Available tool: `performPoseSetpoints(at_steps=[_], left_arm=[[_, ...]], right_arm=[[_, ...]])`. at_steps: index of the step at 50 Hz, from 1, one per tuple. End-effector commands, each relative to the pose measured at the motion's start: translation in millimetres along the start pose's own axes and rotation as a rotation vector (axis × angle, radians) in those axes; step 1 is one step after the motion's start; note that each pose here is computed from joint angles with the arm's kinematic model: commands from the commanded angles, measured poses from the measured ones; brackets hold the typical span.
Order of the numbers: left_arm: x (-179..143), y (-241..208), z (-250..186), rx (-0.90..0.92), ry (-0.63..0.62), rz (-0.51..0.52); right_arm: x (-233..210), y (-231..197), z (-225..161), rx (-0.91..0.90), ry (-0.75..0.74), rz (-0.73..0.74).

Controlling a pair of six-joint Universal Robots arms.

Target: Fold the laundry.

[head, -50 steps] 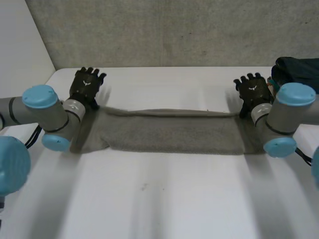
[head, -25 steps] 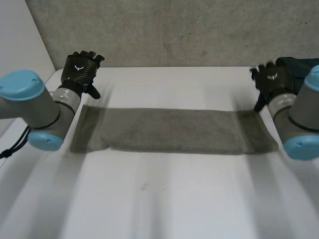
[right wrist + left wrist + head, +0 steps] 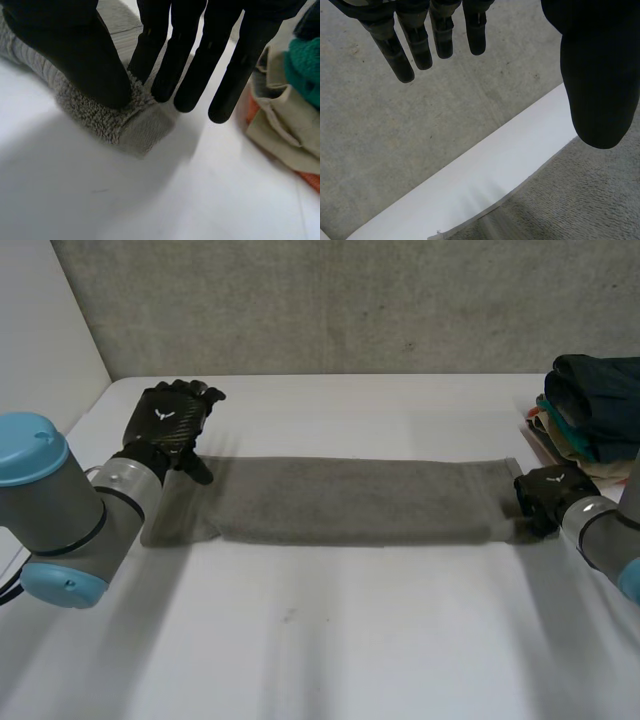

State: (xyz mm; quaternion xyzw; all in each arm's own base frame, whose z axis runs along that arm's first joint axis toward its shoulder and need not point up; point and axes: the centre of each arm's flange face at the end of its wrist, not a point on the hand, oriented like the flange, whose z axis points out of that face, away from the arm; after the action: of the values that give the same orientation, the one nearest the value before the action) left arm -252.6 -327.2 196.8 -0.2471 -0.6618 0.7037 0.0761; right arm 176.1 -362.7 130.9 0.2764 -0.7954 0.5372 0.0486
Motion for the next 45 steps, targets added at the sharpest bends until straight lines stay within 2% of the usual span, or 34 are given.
performPoseSetpoints(at_steps=[1, 6, 11, 15, 18, 22, 23, 26, 27, 31, 33, 34, 38, 42, 45], left_arm=[[-1, -6, -1, 0.016, -0.004, 0.002], [-3, -11, -4, 0.025, -0.010, 0.004], [-5, -18, -9, 0.038, -0.016, 0.006], [-5, -21, -14, 0.041, -0.017, 0.008], [-6, -25, -17, 0.047, -0.020, 0.008], [-9, -31, -19, 0.062, -0.030, 0.010], [-10, -32, -20, 0.066, -0.033, 0.009], [-13, -40, -22, 0.085, -0.042, 0.011], [-13, -42, -24, 0.088, -0.045, 0.010], [-16, -48, -31, 0.100, -0.052, 0.013], [-19, -47, -34, 0.097, -0.059, 0.014], [-19, -47, -35, 0.094, -0.062, 0.013], [-20, -43, -38, 0.081, -0.066, 0.013], [-20, -39, -40, 0.069, -0.065, 0.011], [-19, -37, -41, 0.060, -0.063, 0.011]], right_arm=[[22, 8, 10, 0.009, 0.073, -0.011], [50, 22, 9, -0.034, 0.131, -0.028], [94, 26, 1, -0.070, 0.236, -0.153], [105, 25, -1, -0.080, 0.266, -0.263], [102, 20, -1, -0.065, 0.262, -0.291], [64, -26, -7, 0.102, 0.220, -0.346], [40, -49, -10, 0.201, 0.194, -0.376], [0, -79, -17, 0.358, 0.132, -0.420], [-30, -95, -25, 0.463, 0.076, -0.451], [-106, -126, -49, 0.724, -0.092, -0.525], [-138, -129, -55, 0.807, -0.169, -0.552], [-172, -127, -61, 0.871, -0.263, -0.576], [-240, -115, -75, 0.971, -0.450, -0.615], [-288, -85, -80, 0.964, -0.588, -0.637], [-303, -71, -81, 0.942, -0.626, -0.643]])
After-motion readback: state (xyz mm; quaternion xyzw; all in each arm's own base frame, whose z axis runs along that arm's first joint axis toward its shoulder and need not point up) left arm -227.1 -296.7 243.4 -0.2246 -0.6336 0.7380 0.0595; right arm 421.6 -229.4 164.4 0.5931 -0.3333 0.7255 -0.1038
